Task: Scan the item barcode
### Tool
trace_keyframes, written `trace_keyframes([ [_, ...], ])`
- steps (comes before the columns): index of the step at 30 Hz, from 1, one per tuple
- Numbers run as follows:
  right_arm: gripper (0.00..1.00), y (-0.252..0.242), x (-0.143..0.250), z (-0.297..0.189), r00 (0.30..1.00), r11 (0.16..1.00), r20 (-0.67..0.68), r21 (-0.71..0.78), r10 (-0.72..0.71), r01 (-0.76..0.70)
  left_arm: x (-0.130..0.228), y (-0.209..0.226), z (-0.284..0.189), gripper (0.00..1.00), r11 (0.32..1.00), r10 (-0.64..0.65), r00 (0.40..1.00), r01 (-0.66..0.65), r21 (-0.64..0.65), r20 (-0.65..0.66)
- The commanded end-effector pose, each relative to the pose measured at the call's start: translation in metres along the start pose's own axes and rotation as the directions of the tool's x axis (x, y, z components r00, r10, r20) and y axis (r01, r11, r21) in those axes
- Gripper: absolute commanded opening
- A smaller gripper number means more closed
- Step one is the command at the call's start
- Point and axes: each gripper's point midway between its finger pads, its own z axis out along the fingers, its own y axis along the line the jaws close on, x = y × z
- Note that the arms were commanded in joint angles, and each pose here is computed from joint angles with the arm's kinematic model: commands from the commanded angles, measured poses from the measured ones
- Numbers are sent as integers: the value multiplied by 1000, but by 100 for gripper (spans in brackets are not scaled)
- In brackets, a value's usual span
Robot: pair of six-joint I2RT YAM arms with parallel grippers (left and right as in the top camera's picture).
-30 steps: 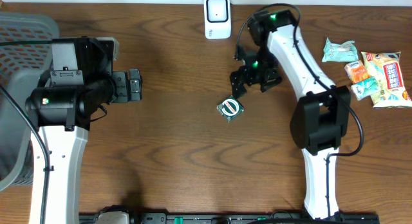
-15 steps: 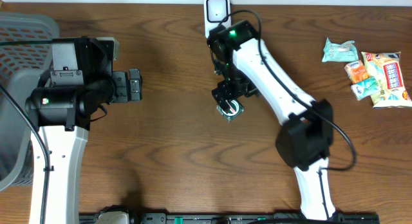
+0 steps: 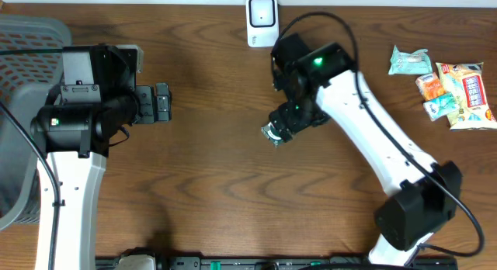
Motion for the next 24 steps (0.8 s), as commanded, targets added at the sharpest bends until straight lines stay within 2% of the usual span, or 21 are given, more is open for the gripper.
trace_keyframes([
  [1,99,-1,-4,27,1000,1000,1,10,-7,7,-2,3,-1,98,1000,6,1000,-6,-9,2],
  [7,99,4,-33,52,992,1000,127,4,-8,7,-2,3,-1,98,1000,6,1000,-6,-9,2],
  [9,99,4,-38,59,987,998,150,11,-59,58,-2,3,-1,97,1000,6,1000,-6,-9,2],
  [16,99,7,-31,87,958,970,147,29,-245,243,-2,3,-1,98,1000,6,1000,-6,-9,2],
  [24,99,23,-34,91,951,964,185,-45,-248,261,-2,3,-1,98,1000,6,1000,-6,-9,2],
])
